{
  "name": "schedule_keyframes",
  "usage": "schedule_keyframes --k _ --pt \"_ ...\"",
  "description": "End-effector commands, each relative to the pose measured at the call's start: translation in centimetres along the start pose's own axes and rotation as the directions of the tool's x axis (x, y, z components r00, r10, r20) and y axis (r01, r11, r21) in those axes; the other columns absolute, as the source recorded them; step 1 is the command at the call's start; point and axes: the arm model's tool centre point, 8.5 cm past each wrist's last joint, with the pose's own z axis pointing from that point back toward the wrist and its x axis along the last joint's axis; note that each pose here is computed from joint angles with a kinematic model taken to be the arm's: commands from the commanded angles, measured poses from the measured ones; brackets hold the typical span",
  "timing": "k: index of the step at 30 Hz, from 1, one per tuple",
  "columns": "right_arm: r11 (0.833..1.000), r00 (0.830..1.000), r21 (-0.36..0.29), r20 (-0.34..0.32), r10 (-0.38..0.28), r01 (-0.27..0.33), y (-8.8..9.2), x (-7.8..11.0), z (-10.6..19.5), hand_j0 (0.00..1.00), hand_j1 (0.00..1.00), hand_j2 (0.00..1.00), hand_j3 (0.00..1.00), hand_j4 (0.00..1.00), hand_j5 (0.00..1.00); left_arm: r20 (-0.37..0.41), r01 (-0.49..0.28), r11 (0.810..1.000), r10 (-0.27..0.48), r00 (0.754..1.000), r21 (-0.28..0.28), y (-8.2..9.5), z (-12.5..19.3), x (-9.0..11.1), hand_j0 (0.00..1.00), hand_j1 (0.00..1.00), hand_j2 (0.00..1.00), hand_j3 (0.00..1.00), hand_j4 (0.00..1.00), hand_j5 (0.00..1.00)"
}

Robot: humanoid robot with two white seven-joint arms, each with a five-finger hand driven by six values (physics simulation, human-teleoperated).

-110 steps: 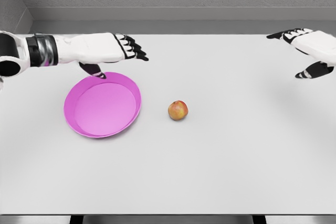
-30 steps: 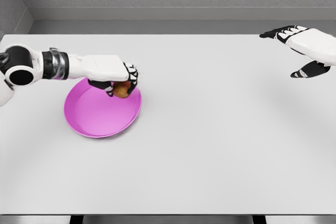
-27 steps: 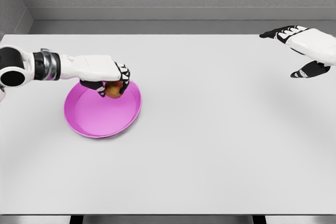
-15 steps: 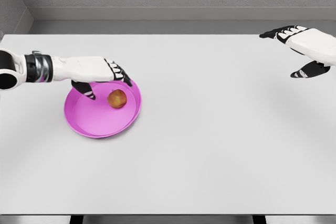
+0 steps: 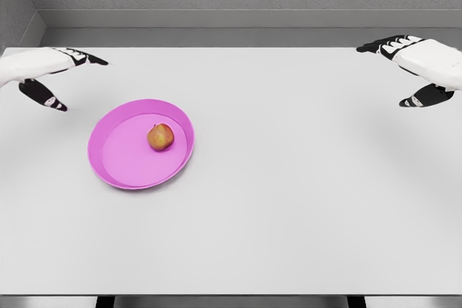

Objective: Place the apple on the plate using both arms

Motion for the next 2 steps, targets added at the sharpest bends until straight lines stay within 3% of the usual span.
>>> schedule_keyframes --k 1,2 --pt "1.000 1.000 -0.001 -0.001 -0.001 0.001 -0.05 -0.02 0.03 1.00 1.00 1.00 1.00 1.00 1.00 -0.016 -0.018 1.000 0.018 1.000 0.008 -0.02 0.36 -0.57 1.00 1.00 1.00 1.00 1.00 1.00" --pt "1.000 1.000 0.001 -0.003 -0.001 0.001 0.00 -0.08 0.06 1.00 1.00 1.00 1.00 1.00 1.00 -0.016 -0.018 1.000 0.018 1.000 0.008 -0.02 0.36 -0.57 1.00 1.00 1.00 1.00 1.00 1.00"
